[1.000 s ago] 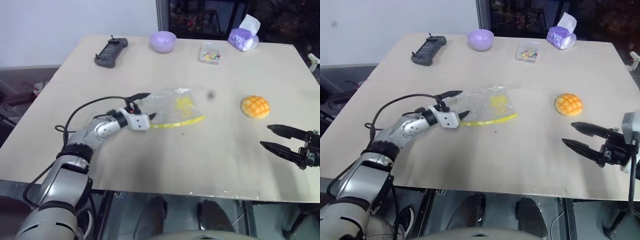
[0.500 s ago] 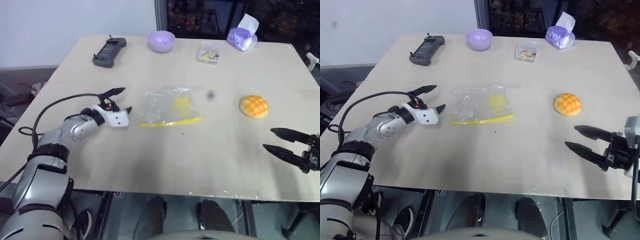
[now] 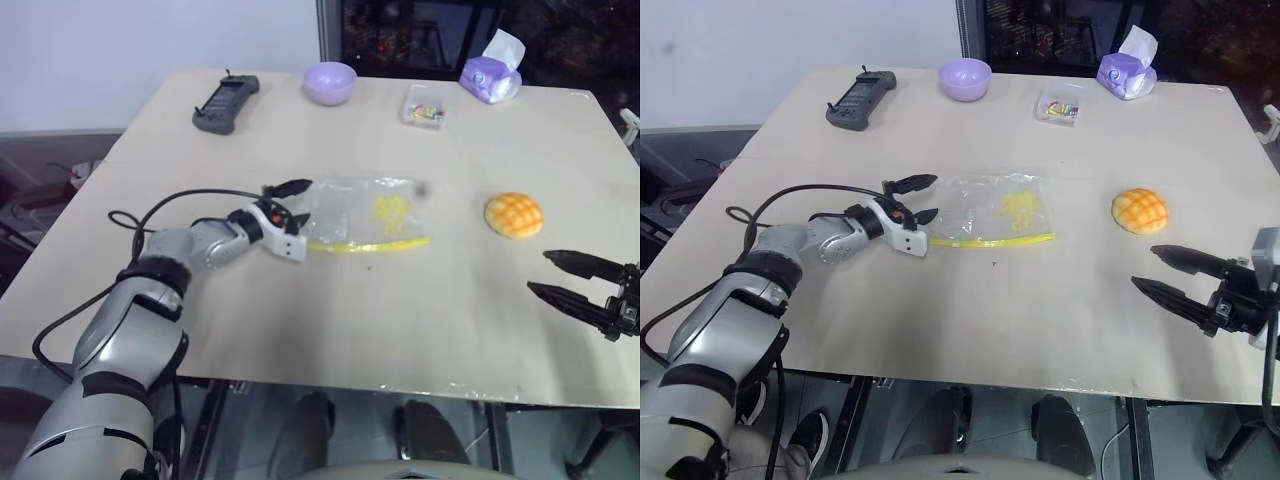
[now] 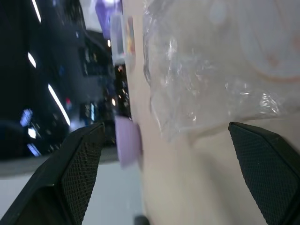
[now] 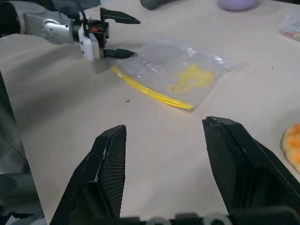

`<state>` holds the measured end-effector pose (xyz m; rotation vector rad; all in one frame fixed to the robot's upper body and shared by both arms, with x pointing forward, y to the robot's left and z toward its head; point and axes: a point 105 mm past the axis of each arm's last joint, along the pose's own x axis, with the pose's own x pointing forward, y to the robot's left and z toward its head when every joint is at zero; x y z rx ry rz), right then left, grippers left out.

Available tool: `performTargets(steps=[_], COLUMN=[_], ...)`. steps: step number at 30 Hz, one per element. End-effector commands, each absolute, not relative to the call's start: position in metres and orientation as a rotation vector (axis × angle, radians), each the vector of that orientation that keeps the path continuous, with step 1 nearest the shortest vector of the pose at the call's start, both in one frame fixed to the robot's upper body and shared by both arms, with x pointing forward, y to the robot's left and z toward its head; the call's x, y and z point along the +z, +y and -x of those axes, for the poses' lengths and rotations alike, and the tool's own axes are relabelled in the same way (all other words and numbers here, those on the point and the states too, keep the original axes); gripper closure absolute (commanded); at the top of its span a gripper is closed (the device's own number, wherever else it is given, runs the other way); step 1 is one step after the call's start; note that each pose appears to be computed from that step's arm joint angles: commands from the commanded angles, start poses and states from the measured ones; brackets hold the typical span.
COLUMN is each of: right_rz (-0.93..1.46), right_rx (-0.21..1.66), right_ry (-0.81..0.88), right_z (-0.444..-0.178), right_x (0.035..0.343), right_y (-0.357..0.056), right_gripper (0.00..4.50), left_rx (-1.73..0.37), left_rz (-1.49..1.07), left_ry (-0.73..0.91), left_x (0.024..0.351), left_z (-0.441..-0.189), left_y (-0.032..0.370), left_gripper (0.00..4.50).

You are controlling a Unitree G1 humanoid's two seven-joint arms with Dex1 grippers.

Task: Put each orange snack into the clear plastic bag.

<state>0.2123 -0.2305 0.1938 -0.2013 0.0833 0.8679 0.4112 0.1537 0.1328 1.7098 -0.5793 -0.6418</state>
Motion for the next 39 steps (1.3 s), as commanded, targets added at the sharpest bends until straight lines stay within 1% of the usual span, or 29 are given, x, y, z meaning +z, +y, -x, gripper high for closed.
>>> performTargets(steps=[1,4,6,8,11,12,17,22,24,27,29,30,33,34,35,36,39], right_rz=[0.24,0.24,0.241,0.243,0.244,0.244,0.245,0.243,0.241,0.239,0.235,0.235,0.234,0.234,0.235,0.234,0.233], right_rx=[0.849,0.845,0.843,0.837,0.835,0.835,0.835,0.839,0.844,0.846,0.847,0.846,0.844,0.843,0.842,0.841,0.838], right_ry=[0.05,0.049,0.048,0.047,0.046,0.046,0.044,0.046,0.045,0.045,0.049,0.05,0.053,0.057,0.06,0.062,0.065], right_z=[-0.209,-0.208,-0.208,-0.208,-0.209,-0.209,-0.211,-0.212,-0.212,-0.213,-0.213,-0.213,-0.213,-0.213,-0.213,-0.213,-0.212], right_x=[0.204,0.204,0.204,0.205,0.205,0.205,0.205,0.203,0.203,0.202,0.2,0.2,0.199,0.199,0.198,0.197,0.196], right_y=[-0.232,-0.232,-0.232,-0.234,-0.234,-0.234,-0.234,-0.234,-0.232,-0.231,-0.231,-0.231,-0.231,-0.231,-0.231,-0.232,-0.232], right_gripper=[1.69,1.69,1.69,1.69,1.69,1.69,1.69,1.69,1.69,1.69,1.69,1.69,1.69,1.69,1.69,1.69,1.69], left_rx=[-0.703,-0.723,-0.744,-0.768,-0.774,-0.774,-0.76,-0.676,-0.703,-0.736,-0.704,-0.669,-0.588,-0.577,-0.56,-0.521,-0.475], left_rz=[-1.755,-1.764,-1.775,-1.793,-1.791,-1.791,-1.773,-1.526,-1.532,-1.642,-1.705,-1.705,-1.687,-1.695,-1.698,-1.69,-1.718], left_ry=[-0.568,-0.578,-0.584,-0.608,-0.628,-0.633,-0.71,-0.773,-0.769,-0.702,-0.683,-0.684,-0.671,-0.672,-0.671,-0.647,-0.566], left_x=[0.115,0.112,0.109,0.106,0.105,0.105,0.109,0.137,0.134,0.118,0.12,0.126,0.145,0.149,0.153,0.159,0.163], left_z=[-0.41,-0.41,-0.409,-0.408,-0.408,-0.407,-0.404,-0.4,-0.398,-0.399,-0.404,-0.407,-0.415,-0.417,-0.418,-0.423,-0.432], left_y=[0.147,0.14,0.137,0.13,0.125,0.124,0.118,0.106,0.106,0.117,0.128,0.132,0.142,0.144,0.147,0.152,0.164], left_gripper=[0.25,1.23,2.27,3.06,4.41,4.47,4.47,4.47,4.47,4.47,4.47,4.47,3.71,3.22,2.83,2.27,0.9])
